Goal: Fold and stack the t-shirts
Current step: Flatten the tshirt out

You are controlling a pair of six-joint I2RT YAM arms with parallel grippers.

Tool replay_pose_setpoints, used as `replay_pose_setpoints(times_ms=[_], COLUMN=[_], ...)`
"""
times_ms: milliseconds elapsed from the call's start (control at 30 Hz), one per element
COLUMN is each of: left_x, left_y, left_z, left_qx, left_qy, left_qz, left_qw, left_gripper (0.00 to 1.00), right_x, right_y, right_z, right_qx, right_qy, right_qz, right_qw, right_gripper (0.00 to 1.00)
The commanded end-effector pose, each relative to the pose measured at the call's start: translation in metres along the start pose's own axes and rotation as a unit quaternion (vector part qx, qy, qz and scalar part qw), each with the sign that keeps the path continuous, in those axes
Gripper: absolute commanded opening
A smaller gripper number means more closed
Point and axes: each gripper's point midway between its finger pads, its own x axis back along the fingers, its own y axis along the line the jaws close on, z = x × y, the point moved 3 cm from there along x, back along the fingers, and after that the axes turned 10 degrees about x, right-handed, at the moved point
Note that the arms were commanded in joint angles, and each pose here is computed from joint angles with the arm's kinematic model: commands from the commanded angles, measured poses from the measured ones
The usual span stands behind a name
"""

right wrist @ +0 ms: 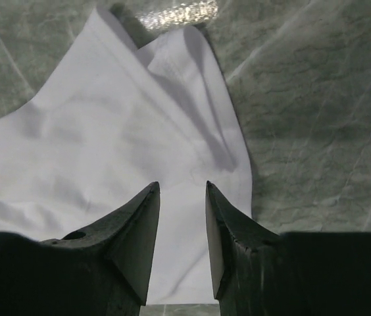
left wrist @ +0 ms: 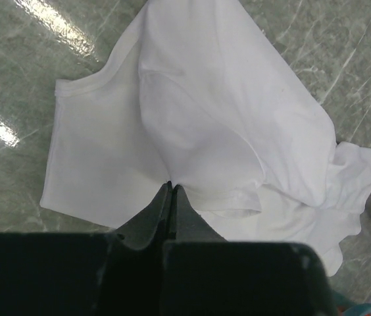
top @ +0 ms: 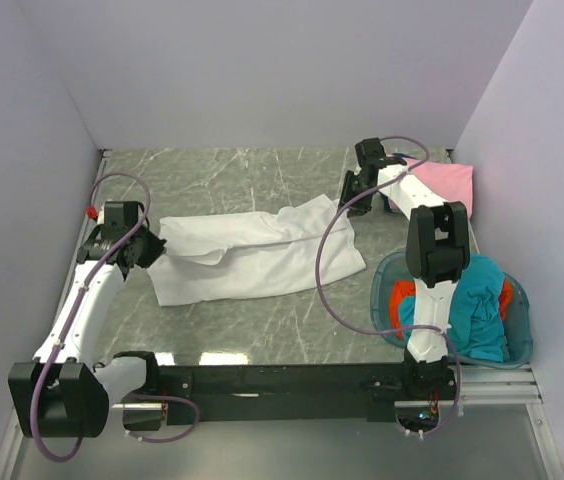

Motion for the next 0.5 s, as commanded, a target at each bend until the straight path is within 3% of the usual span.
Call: replay_pose_setpoints(times_ms=[0,467], left_x=[0.004,0.002], left_y=[0.002,0.004], left_z=[0.005,0.001], left_qx=[0.004,0.012], left_qy=[0.007,0.005], left_qz=[0.013,0.012], left_qw=[1.0,1.0], left_gripper=[0.0,0.0], right_x=[-0.004,-0.025], right_y=[-0.011,-0.011], right_z=[-0.005,0.007], right_qx=[0.01,0.021], right_qy=[0.002,0.031], right_qz=[0.033,0.016], right_qw=[0.999,0.999], right_gripper=[0.41,0.36])
